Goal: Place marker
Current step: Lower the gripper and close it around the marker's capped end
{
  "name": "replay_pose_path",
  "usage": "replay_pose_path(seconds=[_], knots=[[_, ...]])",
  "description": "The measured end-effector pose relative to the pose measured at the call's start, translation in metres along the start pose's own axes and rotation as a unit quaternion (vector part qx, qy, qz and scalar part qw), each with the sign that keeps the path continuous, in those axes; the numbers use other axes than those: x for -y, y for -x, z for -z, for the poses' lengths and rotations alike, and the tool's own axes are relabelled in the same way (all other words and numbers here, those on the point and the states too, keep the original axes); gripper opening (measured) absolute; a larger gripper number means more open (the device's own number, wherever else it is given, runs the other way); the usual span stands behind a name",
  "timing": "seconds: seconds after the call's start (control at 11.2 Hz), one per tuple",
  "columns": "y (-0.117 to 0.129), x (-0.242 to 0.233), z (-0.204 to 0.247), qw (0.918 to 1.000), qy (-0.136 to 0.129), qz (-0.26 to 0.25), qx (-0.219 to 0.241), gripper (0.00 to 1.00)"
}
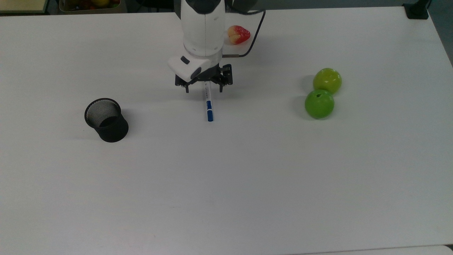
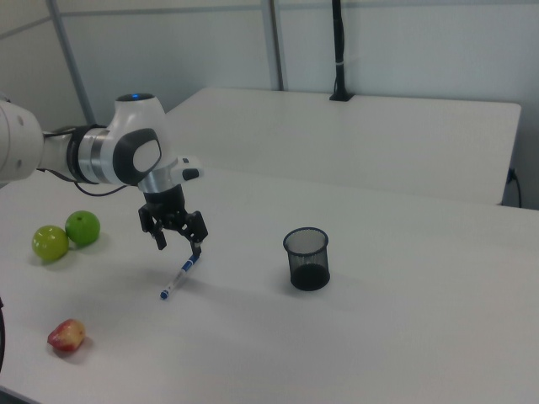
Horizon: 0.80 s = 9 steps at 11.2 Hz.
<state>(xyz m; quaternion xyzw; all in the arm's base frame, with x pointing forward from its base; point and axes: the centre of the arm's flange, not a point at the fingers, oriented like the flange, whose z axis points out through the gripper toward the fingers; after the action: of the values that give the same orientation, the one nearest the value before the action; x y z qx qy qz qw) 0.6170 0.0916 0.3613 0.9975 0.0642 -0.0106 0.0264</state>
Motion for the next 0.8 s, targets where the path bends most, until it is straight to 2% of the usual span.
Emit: replay_pose_path(seconds=[0.54, 0.8], knots=[[-0.01, 0.005, -0.042, 0.9998, 0.014, -0.014, -0.001, 1.0], [-0.012, 0.009, -0.055, 0.9998, 0.02, -0.005, 0.0, 0.96]])
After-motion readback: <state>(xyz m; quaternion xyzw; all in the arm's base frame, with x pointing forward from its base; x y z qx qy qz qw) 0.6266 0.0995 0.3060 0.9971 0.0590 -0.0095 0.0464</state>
